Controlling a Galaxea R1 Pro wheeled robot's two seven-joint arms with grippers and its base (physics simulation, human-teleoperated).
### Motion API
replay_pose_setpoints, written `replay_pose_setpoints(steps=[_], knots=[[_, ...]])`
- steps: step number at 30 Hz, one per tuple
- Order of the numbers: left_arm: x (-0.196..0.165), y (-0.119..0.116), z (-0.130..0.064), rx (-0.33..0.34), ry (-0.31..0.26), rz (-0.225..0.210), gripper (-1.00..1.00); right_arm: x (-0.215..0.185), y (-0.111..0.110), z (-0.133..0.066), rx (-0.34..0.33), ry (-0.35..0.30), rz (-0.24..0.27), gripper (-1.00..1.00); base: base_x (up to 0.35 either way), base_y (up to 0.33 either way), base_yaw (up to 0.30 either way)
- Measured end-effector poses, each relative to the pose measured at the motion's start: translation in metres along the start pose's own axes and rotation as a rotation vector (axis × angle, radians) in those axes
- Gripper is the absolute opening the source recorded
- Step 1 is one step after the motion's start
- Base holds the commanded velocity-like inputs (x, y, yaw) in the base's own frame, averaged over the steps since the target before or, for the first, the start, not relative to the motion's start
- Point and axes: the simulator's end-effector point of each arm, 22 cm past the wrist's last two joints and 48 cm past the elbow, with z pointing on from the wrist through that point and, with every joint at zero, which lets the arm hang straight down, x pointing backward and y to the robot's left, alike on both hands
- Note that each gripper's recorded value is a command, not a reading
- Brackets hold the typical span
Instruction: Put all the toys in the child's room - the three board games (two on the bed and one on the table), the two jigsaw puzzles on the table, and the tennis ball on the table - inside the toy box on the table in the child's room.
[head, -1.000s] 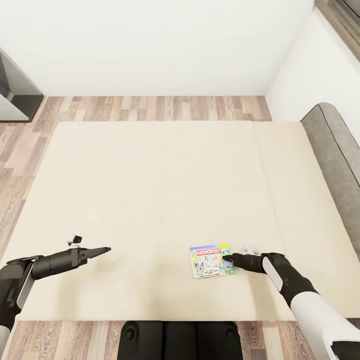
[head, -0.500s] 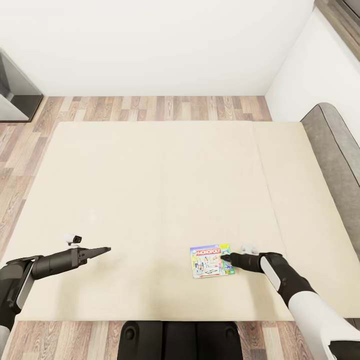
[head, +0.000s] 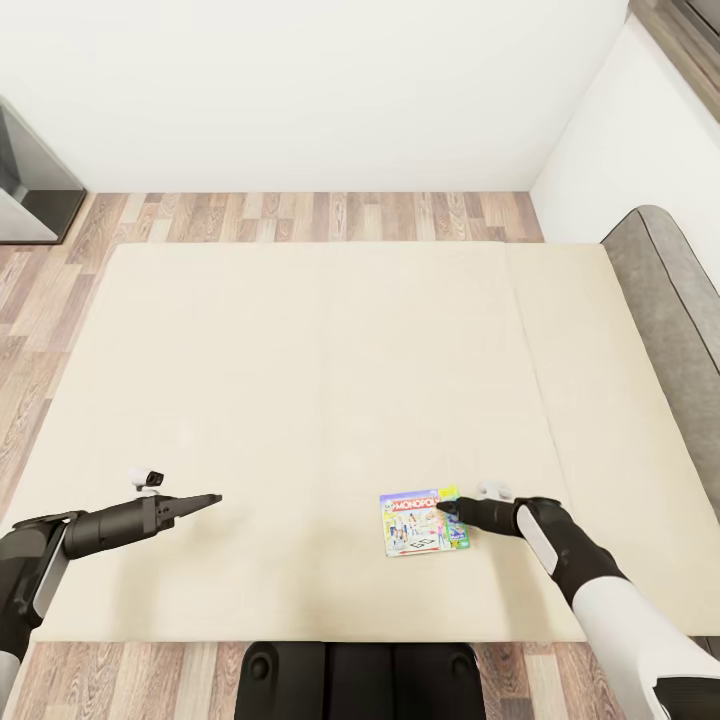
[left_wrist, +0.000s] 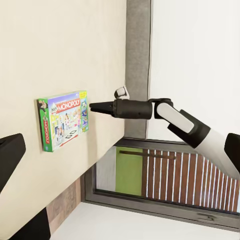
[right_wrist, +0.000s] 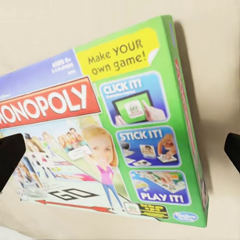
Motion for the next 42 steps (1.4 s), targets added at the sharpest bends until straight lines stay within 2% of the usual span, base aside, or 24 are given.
replay_pose_setpoints(steps=[26, 42], knots=[[0.001, 0.0, 0.001, 0.001, 0.002, 0.0, 1.0, -0.005, 0.02, 0.004, -0.024, -0.012, -0.023, 1.0, 0.0, 0.0, 0.0], [0.001, 0.002, 0.0, -0.001, 0.001, -0.002, 1.0, -0.007, 0.023, 0.005, -0.028, -0.015, -0.026, 1.0, 0.0, 0.0, 0.0]])
